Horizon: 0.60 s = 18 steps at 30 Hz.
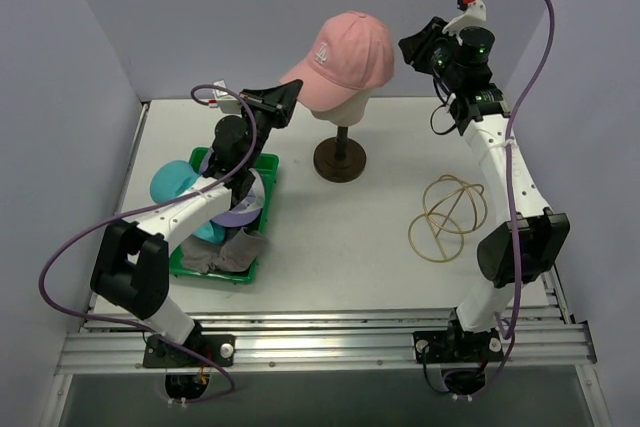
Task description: Stack the hats
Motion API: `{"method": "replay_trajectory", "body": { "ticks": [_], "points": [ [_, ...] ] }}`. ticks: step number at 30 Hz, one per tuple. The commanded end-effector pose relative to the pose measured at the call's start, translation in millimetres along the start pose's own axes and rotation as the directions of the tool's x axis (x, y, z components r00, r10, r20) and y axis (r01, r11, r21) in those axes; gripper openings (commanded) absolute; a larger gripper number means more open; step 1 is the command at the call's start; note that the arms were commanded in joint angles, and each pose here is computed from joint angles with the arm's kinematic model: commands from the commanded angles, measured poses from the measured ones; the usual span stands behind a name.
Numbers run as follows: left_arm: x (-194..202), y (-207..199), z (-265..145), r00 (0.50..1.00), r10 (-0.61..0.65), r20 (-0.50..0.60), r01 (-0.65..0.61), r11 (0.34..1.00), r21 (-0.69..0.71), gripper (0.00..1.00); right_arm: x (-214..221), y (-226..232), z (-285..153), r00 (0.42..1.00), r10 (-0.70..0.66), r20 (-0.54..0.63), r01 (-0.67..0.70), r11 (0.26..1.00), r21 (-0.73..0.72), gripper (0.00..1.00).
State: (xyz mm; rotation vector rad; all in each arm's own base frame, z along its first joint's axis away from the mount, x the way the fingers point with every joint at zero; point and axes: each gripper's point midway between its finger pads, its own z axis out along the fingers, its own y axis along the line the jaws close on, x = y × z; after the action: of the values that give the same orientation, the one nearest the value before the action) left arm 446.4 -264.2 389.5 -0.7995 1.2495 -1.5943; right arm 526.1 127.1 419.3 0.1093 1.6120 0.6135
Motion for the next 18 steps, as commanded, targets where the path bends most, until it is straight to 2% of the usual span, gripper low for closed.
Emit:
{"method": "replay_trajectory", "body": {
  "ticks": [1,13,14,16,17,18],
  "points": [
    [5,59,-5,0.997,0.058,-0.043,-0.064,0.987,-0.146,0.02,4,-2,11,1.000,0.017,0.026,-0.017,1.000,-0.016,0.21],
    [4,63,-10,0.998,0.046,-0.031,-0.050,0.989,-0.142,0.05,43,4,21,0.999,0.031,-0.039,-0.033,0.999,-0.043,0.17],
    [2,66,-12,0.999,0.043,-0.022,-0.046,0.988,-0.148,0.21,46,2,23,0.998,0.034,-0.045,-0.036,0.999,-0.040,0.17],
    [-2,58,-14,0.999,0.050,-0.004,-0.050,0.990,-0.133,0.36,46,2,24,0.998,0.036,-0.049,-0.038,0.999,-0.035,0.17],
    [-3,54,-14,0.997,0.078,-0.004,-0.078,0.989,-0.126,0.49,48,0,25,0.998,0.035,-0.056,-0.036,0.999,-0.032,0.17],
    [-5,55,-14,0.996,0.090,-0.001,-0.089,0.986,-0.140,0.54,46,1,25,0.998,0.029,-0.056,-0.031,0.999,-0.030,0.17]
  ]
}}
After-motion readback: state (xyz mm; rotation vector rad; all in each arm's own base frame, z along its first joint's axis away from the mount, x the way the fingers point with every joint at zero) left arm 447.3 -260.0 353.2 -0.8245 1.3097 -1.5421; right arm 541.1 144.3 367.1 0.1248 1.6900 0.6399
